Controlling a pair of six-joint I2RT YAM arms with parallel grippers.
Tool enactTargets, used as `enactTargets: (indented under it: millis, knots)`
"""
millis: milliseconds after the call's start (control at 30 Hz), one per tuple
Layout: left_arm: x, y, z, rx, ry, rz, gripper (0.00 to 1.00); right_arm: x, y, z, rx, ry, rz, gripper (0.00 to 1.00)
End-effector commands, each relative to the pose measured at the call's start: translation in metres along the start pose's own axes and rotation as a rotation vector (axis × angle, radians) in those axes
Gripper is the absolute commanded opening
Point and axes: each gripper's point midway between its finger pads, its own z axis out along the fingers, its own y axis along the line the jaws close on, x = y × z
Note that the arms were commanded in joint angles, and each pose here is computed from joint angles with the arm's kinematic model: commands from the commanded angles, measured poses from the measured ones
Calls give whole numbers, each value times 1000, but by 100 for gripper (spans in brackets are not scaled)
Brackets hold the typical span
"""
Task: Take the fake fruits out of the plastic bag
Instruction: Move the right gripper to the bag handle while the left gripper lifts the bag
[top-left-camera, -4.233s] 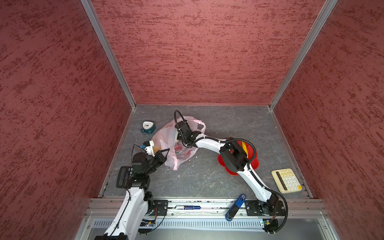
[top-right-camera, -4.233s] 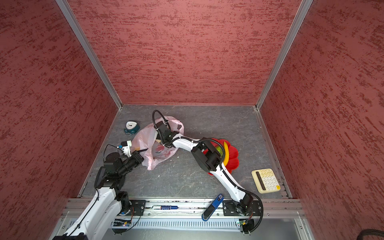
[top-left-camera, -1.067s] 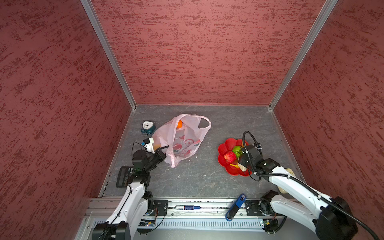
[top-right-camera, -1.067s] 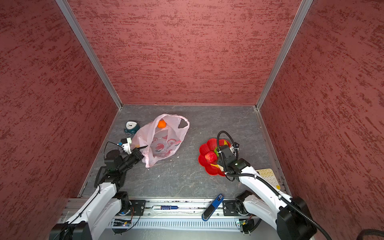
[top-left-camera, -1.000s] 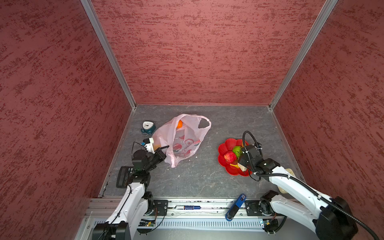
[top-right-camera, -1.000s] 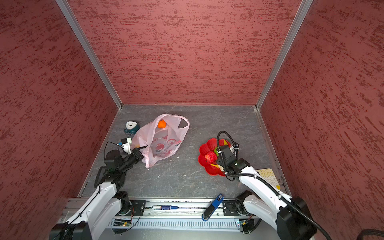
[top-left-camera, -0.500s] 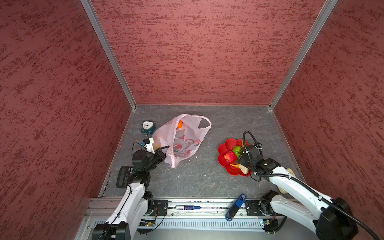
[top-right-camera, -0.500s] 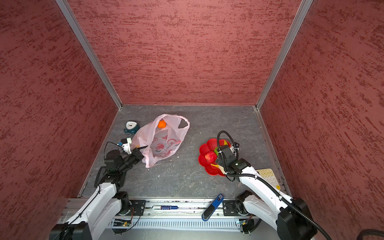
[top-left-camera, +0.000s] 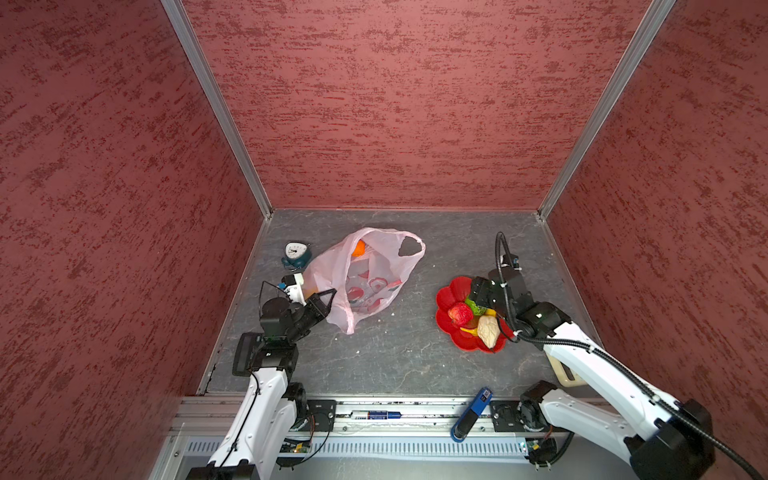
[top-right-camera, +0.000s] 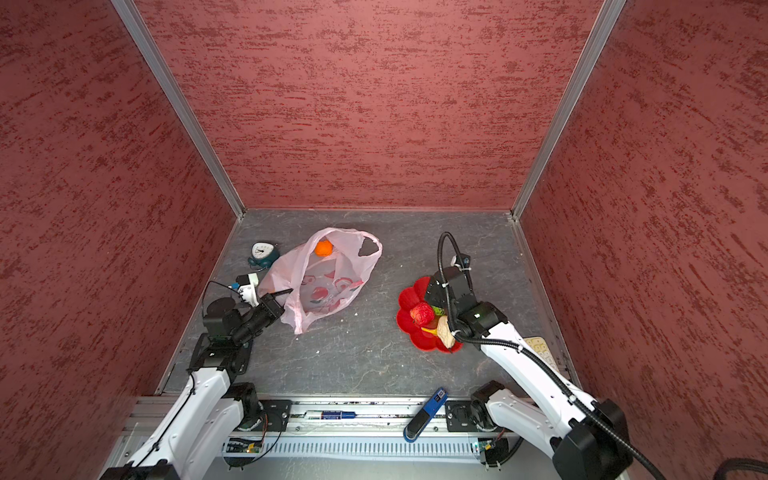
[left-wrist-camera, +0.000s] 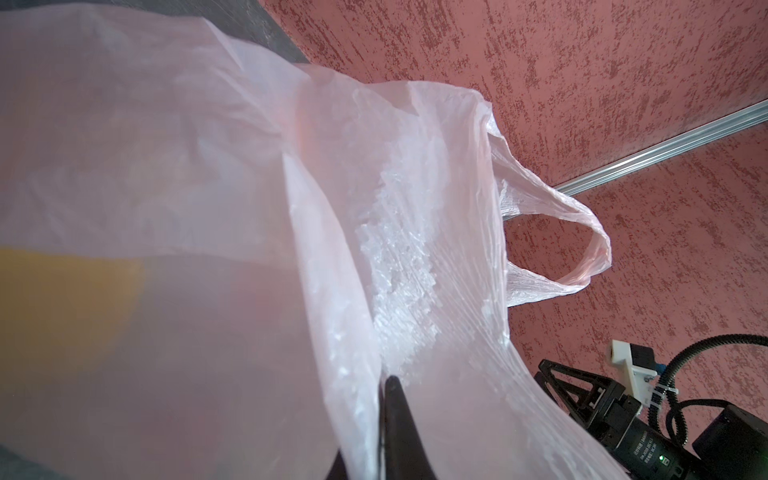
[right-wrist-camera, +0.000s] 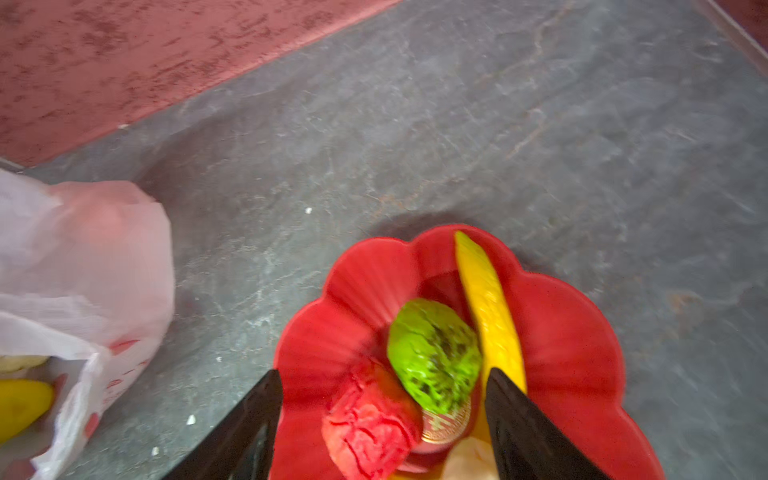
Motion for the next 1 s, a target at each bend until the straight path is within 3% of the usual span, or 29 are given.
enactTargets:
  millis: [0,100,233,533,800,967]
  knots:
    - [-10,-4,-5,-23,-25,18,12,-25,62,-1,-253,-66,-86,78]
    - [-11,-4,-8,-41,-29,13,15,-26,107,-4,-401,-78,-173,80]
    - [-13,-4,-13,-62,-49,5,23,-33,151,-15,-492,-111,-308,82]
    - [-11,0,-21,-92,-63,-7,24,-45,196,-16,-605,-131,-437,86]
    - [-16,-5,-28,-104,-81,9,26,-77,206,27,-407,-150,-613,87]
    - [-25,-11,-32,-121,-91,26,30,-93,205,47,-320,-150,-657,86]
